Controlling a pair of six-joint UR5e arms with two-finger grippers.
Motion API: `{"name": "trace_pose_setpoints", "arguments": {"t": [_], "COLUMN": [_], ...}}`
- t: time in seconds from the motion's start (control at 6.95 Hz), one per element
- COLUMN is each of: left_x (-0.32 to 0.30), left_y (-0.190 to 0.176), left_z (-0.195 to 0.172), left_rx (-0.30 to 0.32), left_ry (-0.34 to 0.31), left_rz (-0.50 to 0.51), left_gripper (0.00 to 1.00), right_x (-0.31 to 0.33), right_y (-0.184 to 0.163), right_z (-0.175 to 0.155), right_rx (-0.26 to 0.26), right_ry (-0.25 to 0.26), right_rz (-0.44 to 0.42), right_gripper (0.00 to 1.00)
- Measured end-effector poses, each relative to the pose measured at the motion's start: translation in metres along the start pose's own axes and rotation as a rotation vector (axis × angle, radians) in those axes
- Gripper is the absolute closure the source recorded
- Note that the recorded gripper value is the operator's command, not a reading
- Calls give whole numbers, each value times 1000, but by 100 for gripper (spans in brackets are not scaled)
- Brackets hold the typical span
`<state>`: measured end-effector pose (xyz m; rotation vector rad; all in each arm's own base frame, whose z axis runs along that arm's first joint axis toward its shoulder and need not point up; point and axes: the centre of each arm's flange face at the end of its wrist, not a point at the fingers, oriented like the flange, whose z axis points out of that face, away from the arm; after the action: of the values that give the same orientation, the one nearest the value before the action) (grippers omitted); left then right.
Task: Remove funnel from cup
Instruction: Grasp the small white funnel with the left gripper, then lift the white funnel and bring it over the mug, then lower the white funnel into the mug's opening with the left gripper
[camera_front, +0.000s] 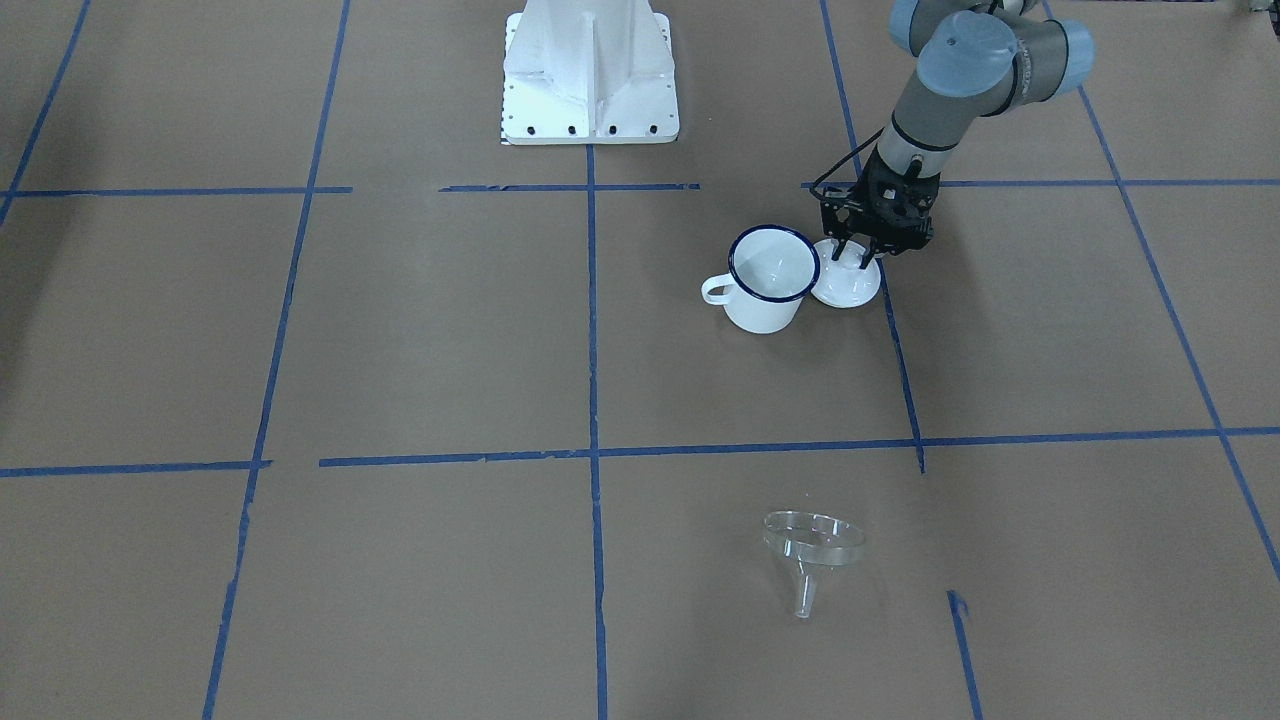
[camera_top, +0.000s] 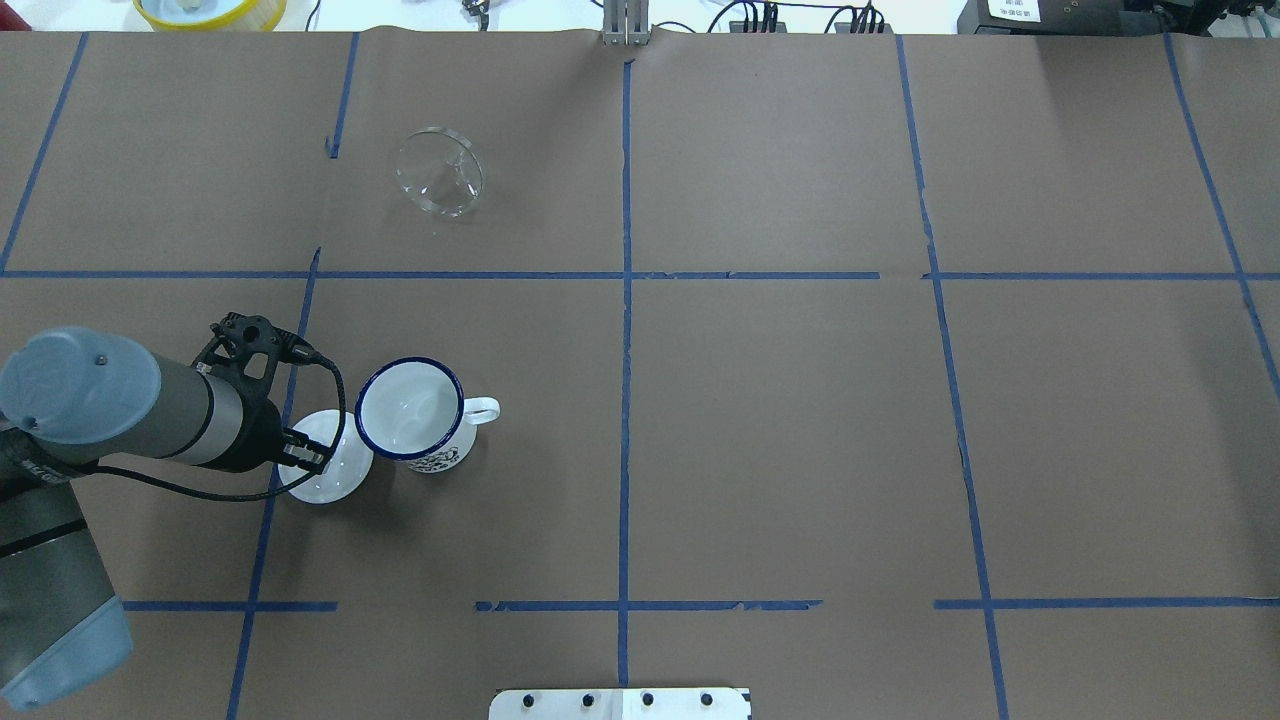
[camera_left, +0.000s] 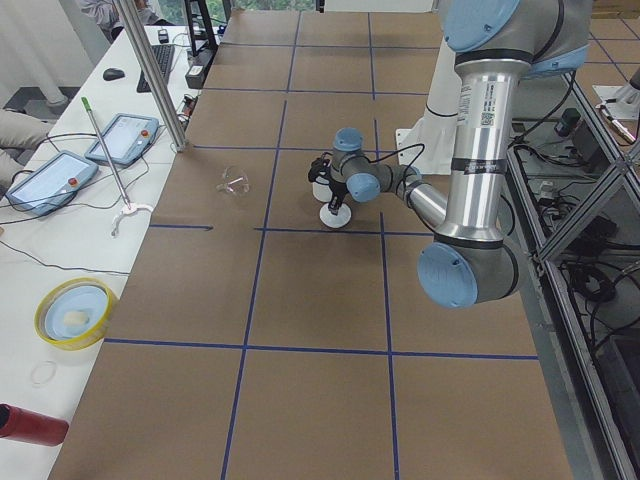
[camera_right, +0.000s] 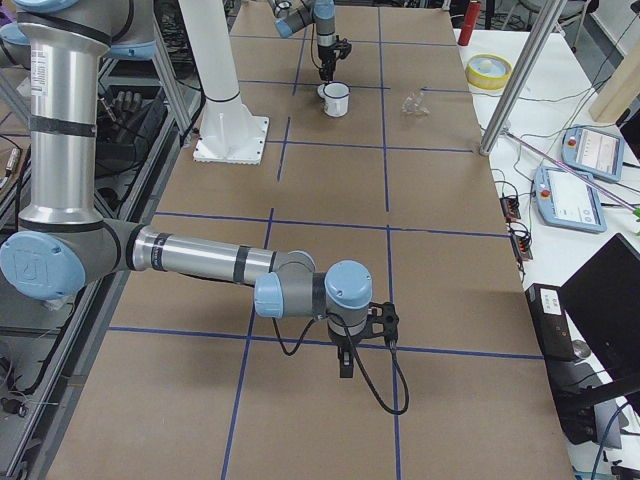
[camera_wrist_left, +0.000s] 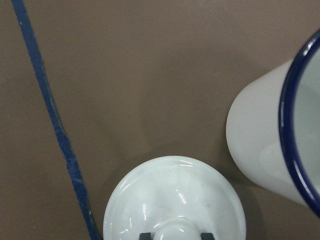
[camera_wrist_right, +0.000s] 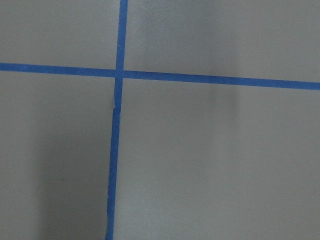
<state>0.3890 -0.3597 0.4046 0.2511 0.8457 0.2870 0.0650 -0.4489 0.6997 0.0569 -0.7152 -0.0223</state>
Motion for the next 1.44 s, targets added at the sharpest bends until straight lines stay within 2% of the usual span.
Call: {"name": "trace_pose_setpoints", "arguments": {"t": [0.14, 0.43, 0.58, 0.72, 1.01, 1.15, 1.44], "left_x": [-6, -27, -25, -11, 41, 67, 107], "left_y": [-6, -28, -34, -44, -84, -98, -99], "left_z": [-13, -70, -99, -121, -140, -139, -113], "left_rx": [23, 105, 121, 117, 83, 63, 9], "left_ry": [0, -14, -27, -40, -67, -67, -59], "left_rz": [-11, -64, -85, -103, -157, -200, -254], "left_gripper": [100, 100, 100, 100, 100, 100, 100], "right_x": [0, 0, 0, 0, 0, 0, 0], "right_y": [0, 0, 0, 0, 0, 0, 0], "right_z": [0, 0, 0, 0, 0, 0, 0], "right_rx": [0, 0, 0, 0, 0, 0, 0], "right_ry": [0, 0, 0, 0, 0, 0, 0], "right_rz": [0, 0, 0, 0, 0, 0, 0], "right_gripper": [0, 0, 0, 0, 0, 0, 0]}}
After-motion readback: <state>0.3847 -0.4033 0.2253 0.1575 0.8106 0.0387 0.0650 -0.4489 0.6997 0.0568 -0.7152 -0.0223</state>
